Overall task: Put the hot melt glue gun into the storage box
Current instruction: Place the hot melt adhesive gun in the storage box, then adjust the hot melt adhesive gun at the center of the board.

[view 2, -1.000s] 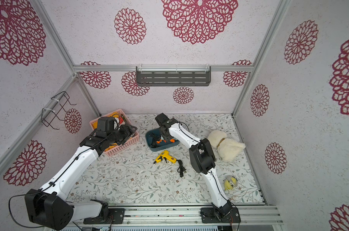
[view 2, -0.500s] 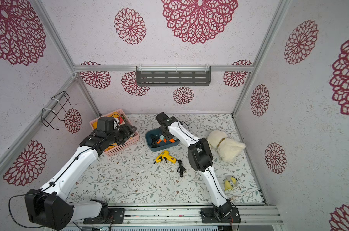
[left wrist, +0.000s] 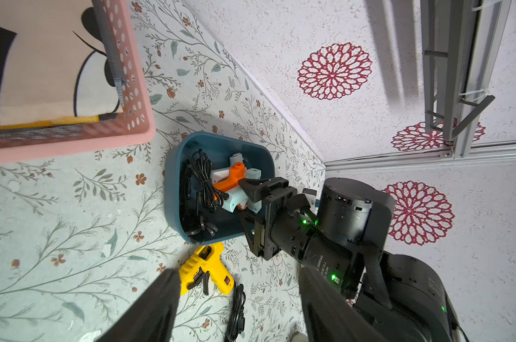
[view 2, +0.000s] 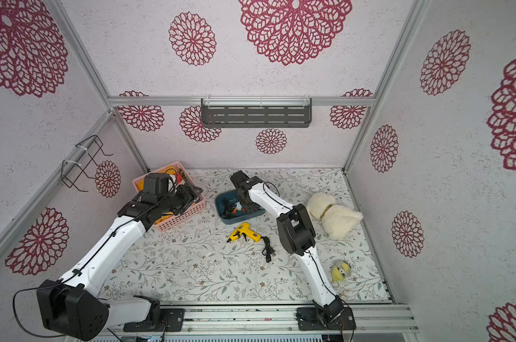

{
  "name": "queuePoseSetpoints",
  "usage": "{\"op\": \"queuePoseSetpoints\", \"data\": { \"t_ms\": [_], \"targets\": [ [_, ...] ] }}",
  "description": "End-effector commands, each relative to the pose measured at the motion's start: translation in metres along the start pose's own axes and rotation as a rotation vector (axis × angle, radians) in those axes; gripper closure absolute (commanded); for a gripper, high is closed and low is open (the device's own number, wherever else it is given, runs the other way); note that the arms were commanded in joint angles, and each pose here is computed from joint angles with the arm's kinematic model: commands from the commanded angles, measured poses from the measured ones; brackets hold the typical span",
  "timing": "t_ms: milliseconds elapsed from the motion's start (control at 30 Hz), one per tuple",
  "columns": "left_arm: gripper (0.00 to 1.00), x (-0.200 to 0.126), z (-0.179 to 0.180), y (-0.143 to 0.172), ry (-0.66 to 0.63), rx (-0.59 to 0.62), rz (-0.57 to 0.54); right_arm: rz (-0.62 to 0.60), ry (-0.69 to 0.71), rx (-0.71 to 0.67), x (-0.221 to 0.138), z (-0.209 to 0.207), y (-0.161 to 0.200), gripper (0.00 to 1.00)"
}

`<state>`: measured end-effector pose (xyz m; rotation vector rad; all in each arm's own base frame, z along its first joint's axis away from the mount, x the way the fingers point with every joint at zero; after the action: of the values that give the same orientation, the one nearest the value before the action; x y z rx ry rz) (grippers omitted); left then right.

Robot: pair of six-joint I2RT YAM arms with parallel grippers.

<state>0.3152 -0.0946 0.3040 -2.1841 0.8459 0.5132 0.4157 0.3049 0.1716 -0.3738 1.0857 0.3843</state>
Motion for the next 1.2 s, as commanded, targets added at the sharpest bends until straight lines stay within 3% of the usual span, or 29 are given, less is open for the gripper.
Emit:
{"op": "queuePoseSetpoints", "data": {
  "t_ms": [0,200,267,467,567,800,1033,1167],
  "targets": [
    [0.3,-0.004,-0.005,-0.009,0.001,0.022,-0.014,0.022,-0.133,-0.017,-0.063,0.015,-0.005,0.23],
    [0.3,-0.005,-0.007,-0.01,-0.008,0.031,-0.007,0.044,-0.21,-0.064,-0.089,0.016,-0.009,0.21],
    [0.3,-0.005,-0.008,-0.011,-0.013,0.036,-0.005,0.016,-0.285,-0.18,-0.098,0.025,-0.011,0.22],
    [0.3,0.001,-0.009,-0.007,-0.043,0.077,0.034,-0.241,-0.355,-0.492,-0.136,0.036,-0.034,0.21],
    [0.3,0.005,-0.013,-0.001,-0.084,0.155,0.075,-0.4,-0.406,-0.596,-0.159,0.028,-0.047,0.21],
    [0.29,0.019,-0.021,0.017,-0.137,0.251,0.171,-0.652,-0.702,-0.764,-0.207,-0.024,-0.068,0.23],
    [0.29,0.031,-0.022,0.042,-0.137,0.258,0.243,-0.7,-0.581,-0.948,-0.2,-0.066,-0.076,0.24],
    [0.29,0.039,-0.029,0.062,-0.157,0.35,0.321,-0.693,-0.55,-0.967,-0.191,-0.098,-0.078,0.24]
  ]
}}
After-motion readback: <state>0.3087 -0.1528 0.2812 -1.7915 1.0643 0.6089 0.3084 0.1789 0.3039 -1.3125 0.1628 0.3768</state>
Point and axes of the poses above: each gripper's point midway between its finger pads, its own x axis out along the fingers, its own z axis along the line the jaws close on, y = z × x, the point moved 9 cm from there along -x, back along the fingers, and after that the axes turned 10 degrees about x, right-handed, at the moved point
